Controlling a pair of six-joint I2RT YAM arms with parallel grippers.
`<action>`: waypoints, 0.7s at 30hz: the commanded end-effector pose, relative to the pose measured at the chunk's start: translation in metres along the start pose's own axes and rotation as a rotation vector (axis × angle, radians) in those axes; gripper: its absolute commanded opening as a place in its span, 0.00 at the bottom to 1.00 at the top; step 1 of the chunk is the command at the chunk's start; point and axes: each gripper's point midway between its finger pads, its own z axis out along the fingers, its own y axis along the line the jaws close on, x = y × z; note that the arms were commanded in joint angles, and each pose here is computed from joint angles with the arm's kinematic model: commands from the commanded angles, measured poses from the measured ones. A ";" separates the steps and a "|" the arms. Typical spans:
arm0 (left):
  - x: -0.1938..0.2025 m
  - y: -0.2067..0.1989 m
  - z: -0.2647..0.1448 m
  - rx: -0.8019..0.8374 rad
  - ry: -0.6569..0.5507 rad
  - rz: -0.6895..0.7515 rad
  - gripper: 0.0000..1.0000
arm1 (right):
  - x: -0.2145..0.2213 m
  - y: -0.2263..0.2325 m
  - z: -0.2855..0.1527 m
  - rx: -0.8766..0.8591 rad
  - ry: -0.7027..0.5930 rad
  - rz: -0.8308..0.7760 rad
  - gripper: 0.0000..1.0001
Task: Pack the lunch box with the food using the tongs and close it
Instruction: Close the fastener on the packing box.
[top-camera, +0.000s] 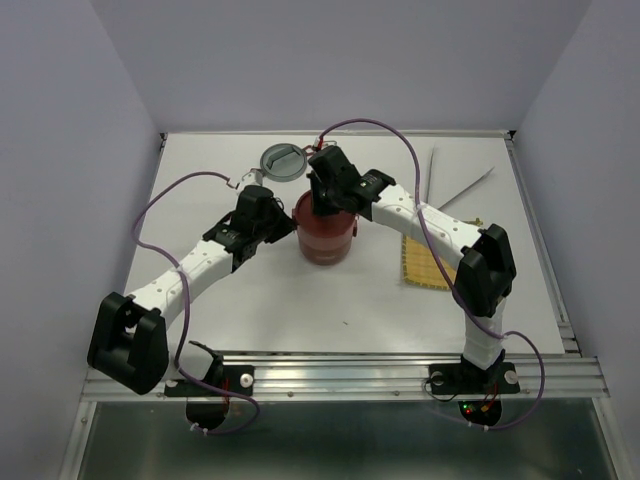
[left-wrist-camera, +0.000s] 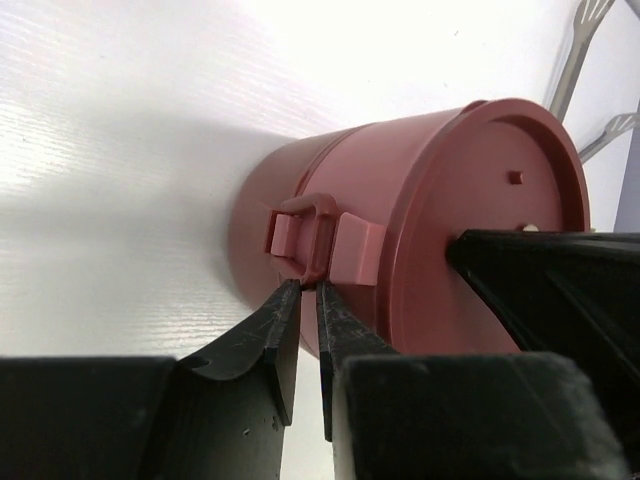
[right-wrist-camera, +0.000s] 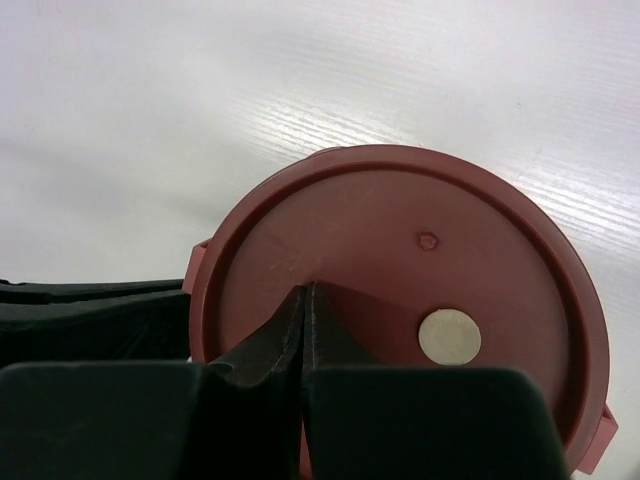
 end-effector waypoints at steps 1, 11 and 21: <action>0.000 0.038 0.009 -0.128 -0.032 -0.042 0.22 | 0.040 -0.016 0.005 0.060 0.120 -0.026 0.01; -0.005 0.079 0.010 -0.152 -0.022 -0.172 0.22 | 0.041 -0.024 0.003 0.074 0.120 -0.019 0.01; -0.031 0.035 -0.013 0.062 -0.110 -0.150 0.00 | 0.042 -0.023 0.001 0.069 0.120 -0.012 0.01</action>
